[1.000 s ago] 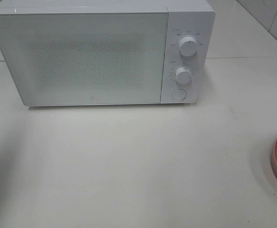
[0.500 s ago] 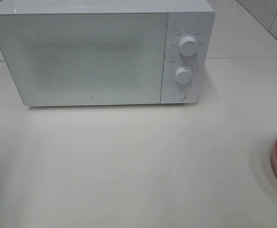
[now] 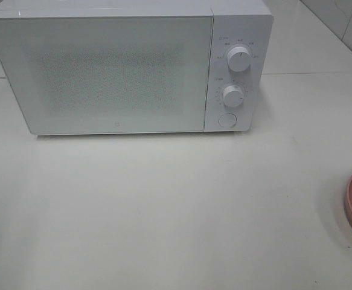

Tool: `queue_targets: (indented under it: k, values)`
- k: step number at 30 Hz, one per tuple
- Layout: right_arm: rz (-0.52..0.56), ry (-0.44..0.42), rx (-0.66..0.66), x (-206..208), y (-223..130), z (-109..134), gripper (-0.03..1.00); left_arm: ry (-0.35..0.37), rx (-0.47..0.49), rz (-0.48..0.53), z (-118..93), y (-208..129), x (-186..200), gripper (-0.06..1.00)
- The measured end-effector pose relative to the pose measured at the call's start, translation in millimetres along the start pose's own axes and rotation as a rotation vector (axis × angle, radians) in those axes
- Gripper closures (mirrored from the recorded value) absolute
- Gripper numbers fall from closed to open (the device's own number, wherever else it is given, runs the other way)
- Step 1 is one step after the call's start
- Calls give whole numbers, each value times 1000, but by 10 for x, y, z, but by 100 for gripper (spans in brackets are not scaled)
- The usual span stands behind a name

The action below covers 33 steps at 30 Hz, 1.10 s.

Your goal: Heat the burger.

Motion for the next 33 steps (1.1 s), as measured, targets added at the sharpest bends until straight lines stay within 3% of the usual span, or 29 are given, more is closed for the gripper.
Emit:
queue_targets:
  k: [8,11,19,33]
  values:
    - [0,0,0,0,0,0,20,-50,-7,-188,4,-53,259,-4]
    - [0,0,0,0,0,0,20,-57,-9,-215,6,-65,296,-4]
    - [0,0,0,0,0,0,20,-117,-18,-438,30,-200,586,-4]
    - [0,0,0,0,0,0,20,-128,-19,-479,36,-230,635,-4]
Point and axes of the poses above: a point on each arm's last joint axis where the gripper is mounted, x pointing back along that axis away from the gripper, z along the wrist's bending axis when the last joint is at zero, y = z × x, the point moved 6 cm from there along -x, pointing out along that axis toward the gripper, and after that the axes turned 14 degrees about x, right-handed, at the moved point
